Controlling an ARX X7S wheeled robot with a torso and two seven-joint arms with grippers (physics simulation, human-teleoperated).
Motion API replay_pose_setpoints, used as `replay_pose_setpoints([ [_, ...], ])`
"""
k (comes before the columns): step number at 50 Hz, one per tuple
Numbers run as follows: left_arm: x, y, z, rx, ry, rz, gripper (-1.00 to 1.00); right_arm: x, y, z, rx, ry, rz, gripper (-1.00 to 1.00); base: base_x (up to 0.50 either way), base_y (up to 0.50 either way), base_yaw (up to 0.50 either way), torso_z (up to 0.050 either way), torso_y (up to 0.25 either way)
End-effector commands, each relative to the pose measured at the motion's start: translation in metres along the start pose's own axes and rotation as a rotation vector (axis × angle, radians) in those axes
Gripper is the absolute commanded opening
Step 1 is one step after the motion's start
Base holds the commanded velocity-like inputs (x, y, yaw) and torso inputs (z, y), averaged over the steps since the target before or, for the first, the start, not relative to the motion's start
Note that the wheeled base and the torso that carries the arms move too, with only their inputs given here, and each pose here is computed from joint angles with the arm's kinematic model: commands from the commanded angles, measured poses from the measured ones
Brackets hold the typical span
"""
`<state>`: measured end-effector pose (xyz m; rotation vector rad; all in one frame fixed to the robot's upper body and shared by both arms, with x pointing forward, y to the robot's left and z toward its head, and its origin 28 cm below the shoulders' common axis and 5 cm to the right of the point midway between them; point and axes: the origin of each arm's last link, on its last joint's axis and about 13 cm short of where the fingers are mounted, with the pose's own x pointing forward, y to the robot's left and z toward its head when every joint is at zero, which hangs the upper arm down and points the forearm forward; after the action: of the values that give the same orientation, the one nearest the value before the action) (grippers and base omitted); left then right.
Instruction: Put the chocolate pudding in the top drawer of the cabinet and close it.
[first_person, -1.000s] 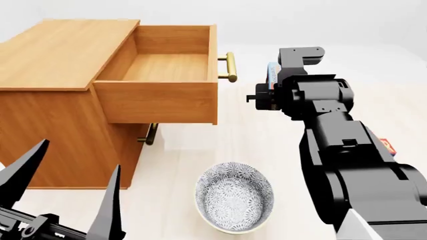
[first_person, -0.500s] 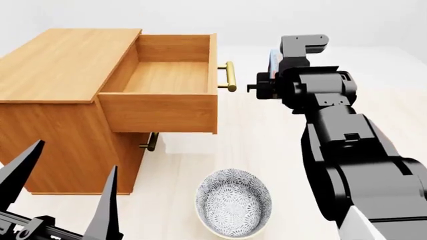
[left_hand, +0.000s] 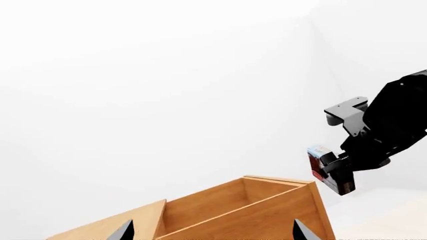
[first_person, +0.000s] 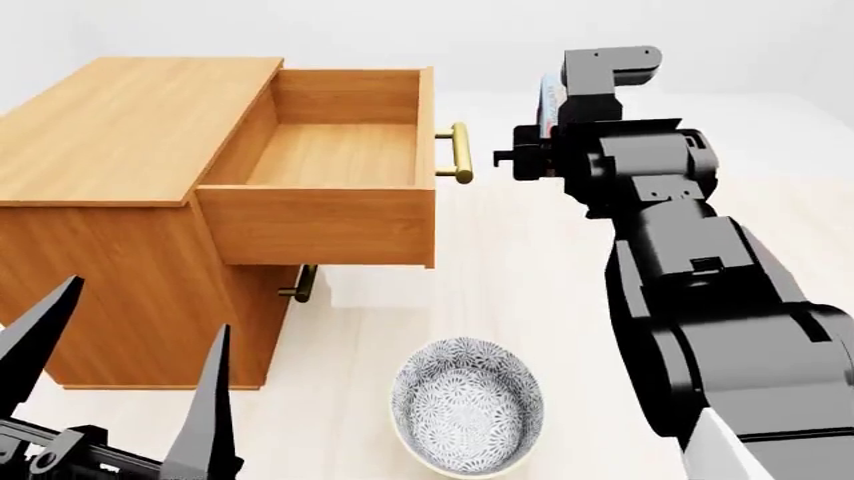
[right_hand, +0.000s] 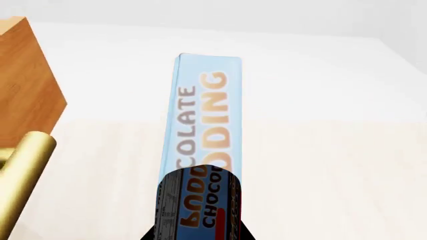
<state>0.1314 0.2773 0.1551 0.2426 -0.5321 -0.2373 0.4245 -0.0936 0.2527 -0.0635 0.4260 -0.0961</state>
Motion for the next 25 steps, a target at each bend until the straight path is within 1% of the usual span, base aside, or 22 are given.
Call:
replay_pose_setpoints([
  [1, 0.001, 0.0, -0.003, 0.0, 0.014, 0.007, 1.0, -0.003, 0.003, 0.01, -0.03, -0.049, 0.008, -1.0, 0.0, 0.0, 0.0, 0.0, 0.0],
  [25, -0.003, 0.0, -0.006, -0.004, 0.032, -0.03, 1.0, -0.026, 0.009, 0.046, -0.088, -0.068, 0.079, -1.0, 0.0, 0.0, 0.0, 0.0, 0.0],
])
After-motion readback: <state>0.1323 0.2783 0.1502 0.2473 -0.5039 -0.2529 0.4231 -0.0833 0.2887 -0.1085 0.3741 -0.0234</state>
